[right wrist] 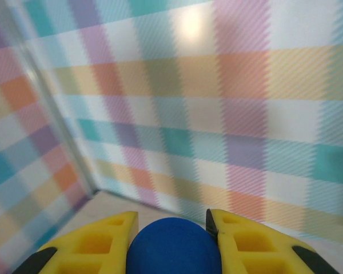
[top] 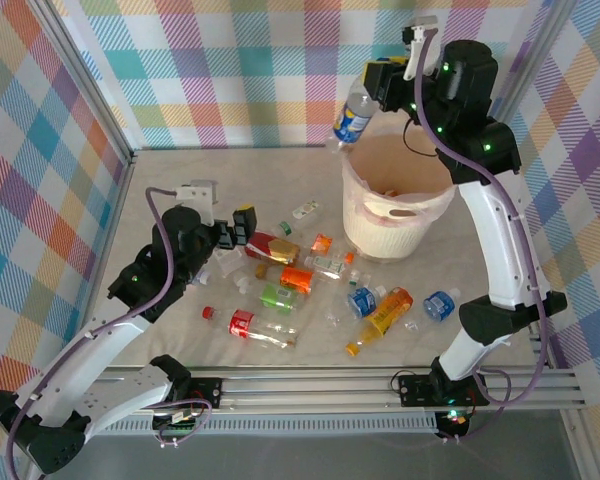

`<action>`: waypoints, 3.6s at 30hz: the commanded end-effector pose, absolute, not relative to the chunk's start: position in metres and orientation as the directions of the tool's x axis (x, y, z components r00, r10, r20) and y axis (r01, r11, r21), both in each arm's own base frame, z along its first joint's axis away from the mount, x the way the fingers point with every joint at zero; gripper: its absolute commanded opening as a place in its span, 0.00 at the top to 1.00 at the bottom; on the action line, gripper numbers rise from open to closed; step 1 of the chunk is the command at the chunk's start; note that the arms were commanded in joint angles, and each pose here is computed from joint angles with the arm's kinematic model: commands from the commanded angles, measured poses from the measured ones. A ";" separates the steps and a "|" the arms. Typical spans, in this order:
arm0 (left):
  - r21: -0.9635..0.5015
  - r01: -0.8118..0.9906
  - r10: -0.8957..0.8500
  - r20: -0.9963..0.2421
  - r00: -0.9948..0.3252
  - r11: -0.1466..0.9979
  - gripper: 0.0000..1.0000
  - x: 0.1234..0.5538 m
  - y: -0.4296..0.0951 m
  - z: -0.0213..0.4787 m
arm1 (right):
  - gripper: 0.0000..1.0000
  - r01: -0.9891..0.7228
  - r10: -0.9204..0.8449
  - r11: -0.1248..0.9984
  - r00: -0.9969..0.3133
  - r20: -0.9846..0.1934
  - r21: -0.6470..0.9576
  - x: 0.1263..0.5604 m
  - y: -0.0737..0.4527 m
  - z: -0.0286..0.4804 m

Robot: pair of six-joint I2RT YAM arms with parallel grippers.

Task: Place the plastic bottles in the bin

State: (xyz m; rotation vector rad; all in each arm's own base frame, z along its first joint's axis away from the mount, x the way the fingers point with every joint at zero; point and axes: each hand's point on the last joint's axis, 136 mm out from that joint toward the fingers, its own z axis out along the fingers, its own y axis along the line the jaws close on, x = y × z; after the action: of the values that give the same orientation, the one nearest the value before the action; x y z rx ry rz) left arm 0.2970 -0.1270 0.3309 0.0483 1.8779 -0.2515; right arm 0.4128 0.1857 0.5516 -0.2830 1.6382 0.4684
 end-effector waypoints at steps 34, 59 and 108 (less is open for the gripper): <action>-0.239 -0.486 -0.445 -0.815 -0.370 0.841 0.00 0.293 -0.003 0.245 | 0.90 -0.191 -0.058 0.980 -0.549 -0.834 0.058 0.449 0.152 0.329; -0.272 -0.612 -0.588 -0.702 -0.401 0.743 0.00 0.289 0.015 0.177 | 0.00 -0.167 0.038 0.973 -0.564 -0.825 0.159 0.434 0.140 0.341; -0.308 -0.795 -0.840 -0.342 -0.421 0.523 0.47 0.324 0.048 0.029 | 0.00 -0.120 0.154 0.958 -0.550 -0.821 0.260 0.401 0.130 0.357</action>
State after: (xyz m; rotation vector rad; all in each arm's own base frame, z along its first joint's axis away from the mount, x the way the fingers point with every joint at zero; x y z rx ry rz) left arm 0.3089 0.0496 0.0254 -1.3544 2.3282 -0.0840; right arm 0.3959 0.1263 0.3532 0.0124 2.1405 0.3248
